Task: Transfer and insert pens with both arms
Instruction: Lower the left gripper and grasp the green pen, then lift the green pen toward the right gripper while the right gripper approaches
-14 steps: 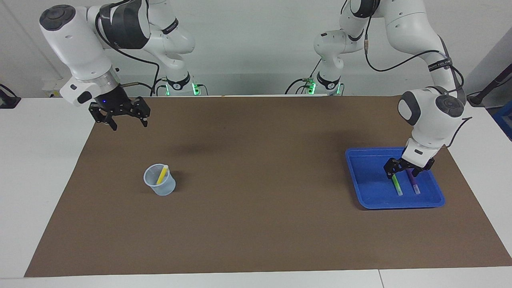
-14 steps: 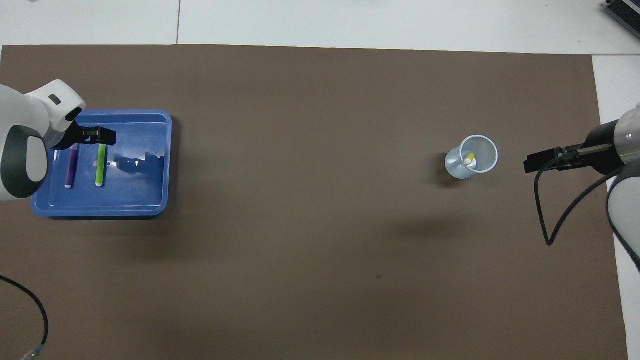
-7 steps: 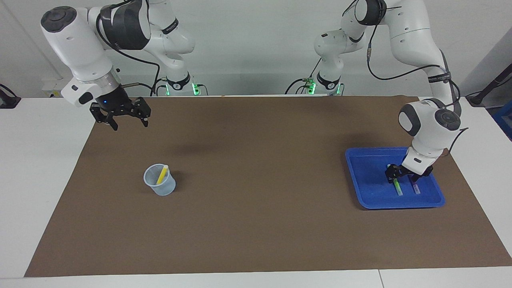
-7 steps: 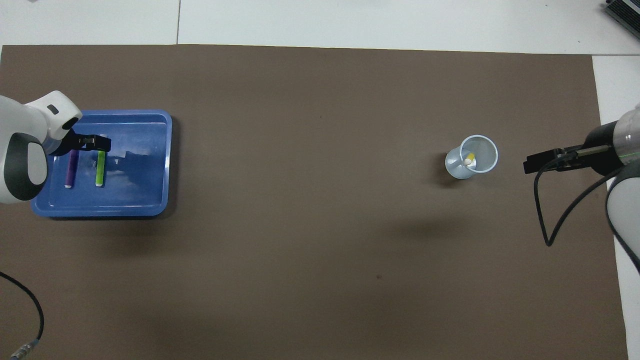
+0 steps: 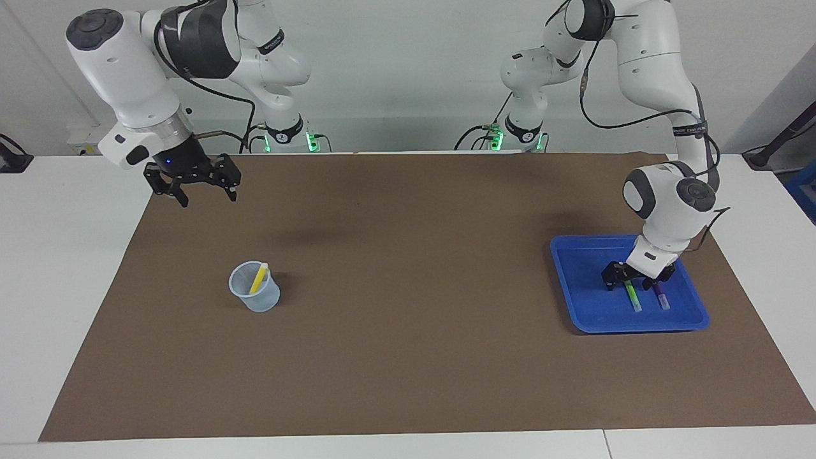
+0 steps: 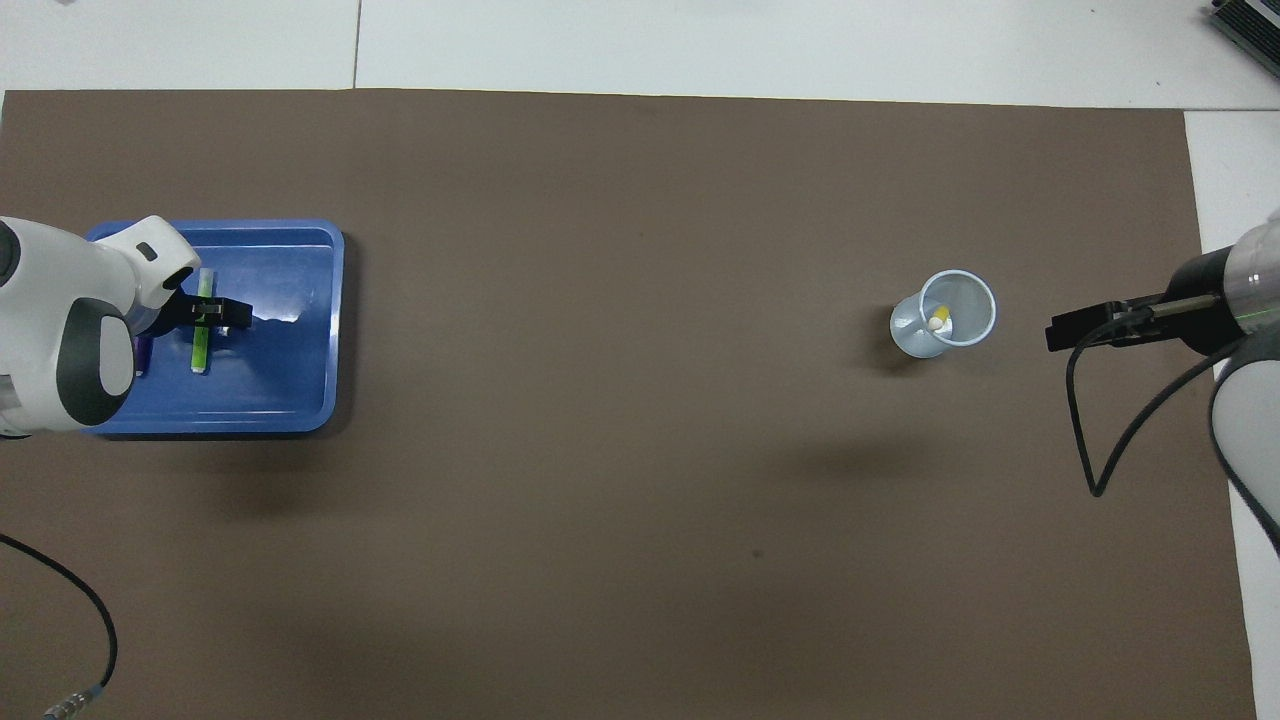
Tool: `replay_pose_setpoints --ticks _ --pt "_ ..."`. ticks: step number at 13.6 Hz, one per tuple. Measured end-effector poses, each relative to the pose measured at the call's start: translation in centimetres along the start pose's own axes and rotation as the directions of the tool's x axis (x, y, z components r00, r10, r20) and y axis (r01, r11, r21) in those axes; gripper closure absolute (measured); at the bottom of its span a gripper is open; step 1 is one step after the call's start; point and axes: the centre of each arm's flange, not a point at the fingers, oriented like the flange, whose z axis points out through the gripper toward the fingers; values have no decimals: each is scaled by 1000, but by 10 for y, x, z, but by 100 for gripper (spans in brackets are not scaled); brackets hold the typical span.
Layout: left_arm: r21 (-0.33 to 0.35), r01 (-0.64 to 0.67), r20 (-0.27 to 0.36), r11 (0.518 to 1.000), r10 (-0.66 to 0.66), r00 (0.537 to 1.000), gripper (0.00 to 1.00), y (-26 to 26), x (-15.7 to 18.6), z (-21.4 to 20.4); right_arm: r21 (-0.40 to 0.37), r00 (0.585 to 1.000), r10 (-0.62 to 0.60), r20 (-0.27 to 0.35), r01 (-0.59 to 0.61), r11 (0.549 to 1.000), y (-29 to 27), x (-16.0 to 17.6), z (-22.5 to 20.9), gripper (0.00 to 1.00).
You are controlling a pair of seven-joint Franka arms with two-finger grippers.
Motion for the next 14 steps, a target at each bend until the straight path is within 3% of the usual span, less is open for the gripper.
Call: replay_pose_setpoints --ticks 2,4,5,7,11,14 --pt "0 -4 -6 1000 4 1000 42 2 1 -3 0 1000 0 0 0 1000 0 0 0 0" --pt "4 -3 -12 1000 3 1000 65 0 1 -6 0 1000 0 1 0 1000 0 0 0 0" --pt "4 -3 -11 1000 3 1000 65 0 1 -6 0 1000 0 1 0 1000 0 0 0 0" --pt "8 -2 -16 1000 2 1000 81 -2 2 -11 0 1000 0 0 0 1000 0 0 0 0" --pt "2 -5 23 1000 5 1000 82 0 3 -15 0 1000 0 1 0 1000 0 -1 1 0" --pt "-47 28 71 998 -24 997 82 6 27 -58 0 1000 0 3 0 1000 0 -1 1 0"
